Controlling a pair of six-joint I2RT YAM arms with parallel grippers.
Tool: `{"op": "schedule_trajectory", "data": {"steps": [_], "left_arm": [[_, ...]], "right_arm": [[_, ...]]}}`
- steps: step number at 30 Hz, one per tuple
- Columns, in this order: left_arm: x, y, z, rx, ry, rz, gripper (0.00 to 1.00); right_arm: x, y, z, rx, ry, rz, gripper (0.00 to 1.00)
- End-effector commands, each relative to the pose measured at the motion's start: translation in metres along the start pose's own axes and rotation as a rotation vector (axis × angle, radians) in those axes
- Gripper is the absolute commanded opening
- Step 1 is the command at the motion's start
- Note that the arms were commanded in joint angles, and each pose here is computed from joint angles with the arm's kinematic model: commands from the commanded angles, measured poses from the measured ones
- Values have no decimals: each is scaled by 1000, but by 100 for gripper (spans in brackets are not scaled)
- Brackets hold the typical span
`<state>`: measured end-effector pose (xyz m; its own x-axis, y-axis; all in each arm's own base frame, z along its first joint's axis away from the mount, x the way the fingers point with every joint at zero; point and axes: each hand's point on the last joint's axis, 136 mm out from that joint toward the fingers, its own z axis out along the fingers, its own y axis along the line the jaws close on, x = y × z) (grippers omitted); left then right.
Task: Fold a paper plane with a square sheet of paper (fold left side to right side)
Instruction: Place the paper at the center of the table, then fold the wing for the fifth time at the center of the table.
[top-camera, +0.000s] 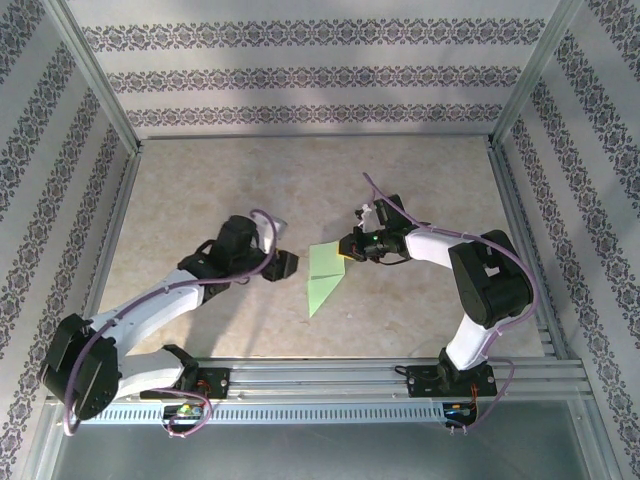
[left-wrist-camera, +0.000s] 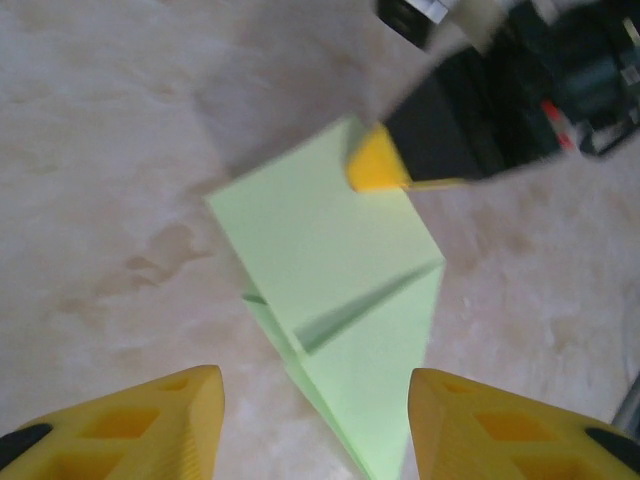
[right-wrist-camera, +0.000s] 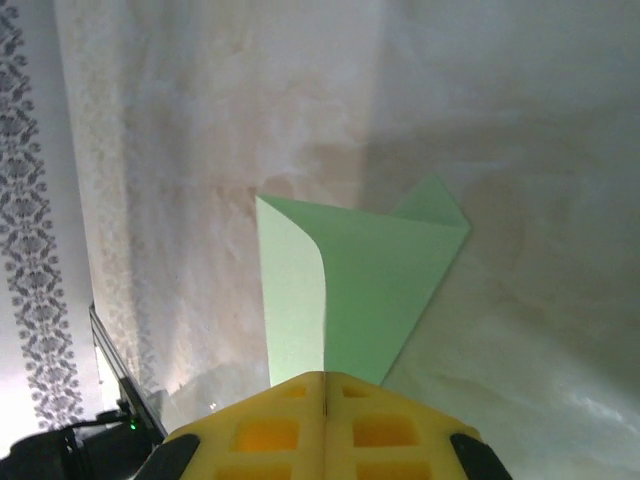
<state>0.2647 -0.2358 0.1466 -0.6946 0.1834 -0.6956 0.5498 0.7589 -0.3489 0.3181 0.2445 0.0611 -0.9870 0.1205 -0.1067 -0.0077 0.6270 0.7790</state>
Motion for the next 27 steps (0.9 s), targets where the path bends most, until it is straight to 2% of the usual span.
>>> {"op": "schedule_trajectory", "data": {"steps": [1,7,11,17,22,27], "left_arm": [[28,-10,4,-125,139,182,52],[43,-57,38,-158,225,362,55],[56,-70,67,-208,300,425,58],[70,-67,95,-323,378,505,61],[71,-55,100,-400,382,513,62],[81,-47,104,-430,424,526,49]], "right_arm": [[1,-5,-7,41,-13,133,0],[2,-6,-8,55,-6,194,0],[1,-6,-9,57,-5,207,0],[0,-4,-11,57,-9,202,0],[2,-6,-10,62,-3,204,0],[2,-8,-9,69,-6,207,0]]}}
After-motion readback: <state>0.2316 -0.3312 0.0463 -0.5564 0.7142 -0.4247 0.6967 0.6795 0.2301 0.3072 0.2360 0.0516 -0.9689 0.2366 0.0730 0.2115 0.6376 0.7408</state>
